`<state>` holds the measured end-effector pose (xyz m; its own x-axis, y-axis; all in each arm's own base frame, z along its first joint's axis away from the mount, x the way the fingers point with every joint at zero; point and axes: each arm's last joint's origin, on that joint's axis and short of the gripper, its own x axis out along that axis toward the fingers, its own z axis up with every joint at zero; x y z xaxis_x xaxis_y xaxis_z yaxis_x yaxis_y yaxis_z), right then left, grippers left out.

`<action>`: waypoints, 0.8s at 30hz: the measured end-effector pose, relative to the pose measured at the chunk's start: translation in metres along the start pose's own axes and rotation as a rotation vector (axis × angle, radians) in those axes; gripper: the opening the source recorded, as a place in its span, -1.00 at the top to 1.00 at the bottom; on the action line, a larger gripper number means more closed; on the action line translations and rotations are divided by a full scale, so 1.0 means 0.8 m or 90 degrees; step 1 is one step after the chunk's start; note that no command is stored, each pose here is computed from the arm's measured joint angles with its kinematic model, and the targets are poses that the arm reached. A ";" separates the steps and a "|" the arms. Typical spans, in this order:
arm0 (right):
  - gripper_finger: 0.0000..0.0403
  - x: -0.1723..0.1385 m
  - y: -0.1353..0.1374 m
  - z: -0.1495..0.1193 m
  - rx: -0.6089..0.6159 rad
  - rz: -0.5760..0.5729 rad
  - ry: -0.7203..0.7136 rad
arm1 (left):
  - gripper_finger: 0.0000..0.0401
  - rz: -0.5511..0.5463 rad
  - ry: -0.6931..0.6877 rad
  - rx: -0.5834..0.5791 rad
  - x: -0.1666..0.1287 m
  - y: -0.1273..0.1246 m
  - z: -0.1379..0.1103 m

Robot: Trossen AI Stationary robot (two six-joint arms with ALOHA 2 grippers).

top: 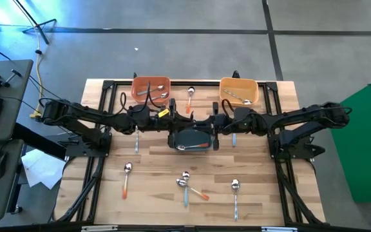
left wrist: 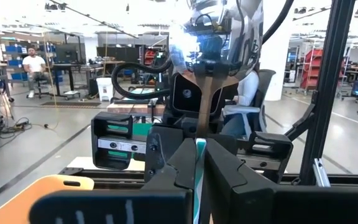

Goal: Sort silverware by color (type)
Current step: Put the white-blue spoon into the yellow bin

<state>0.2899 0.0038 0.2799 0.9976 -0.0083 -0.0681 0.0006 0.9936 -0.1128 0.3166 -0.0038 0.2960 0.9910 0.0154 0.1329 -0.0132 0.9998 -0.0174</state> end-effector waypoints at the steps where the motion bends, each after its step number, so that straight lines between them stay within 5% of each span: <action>1: 0.91 0.000 0.000 0.000 0.000 0.001 0.000 | 0.98 0.000 0.000 0.000 0.000 0.000 0.000; 11: 0.76 0.000 0.000 0.000 0.000 0.004 0.001 | 0.99 0.005 -0.002 0.002 0.000 -0.002 0.000; 15: 0.87 0.000 0.000 0.000 0.000 0.005 0.001 | 0.99 0.004 -0.001 0.003 0.000 -0.003 0.000; 24: 0.92 -0.001 0.000 -0.001 -0.007 0.005 0.008 | 0.67 0.006 0.013 -0.007 0.000 -0.003 -0.003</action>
<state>0.2893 0.0040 0.2788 0.9966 -0.0014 -0.0821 -0.0088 0.9923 -0.1237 0.3168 -0.0061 0.2940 0.9934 0.0239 0.1120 -0.0206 0.9993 -0.0301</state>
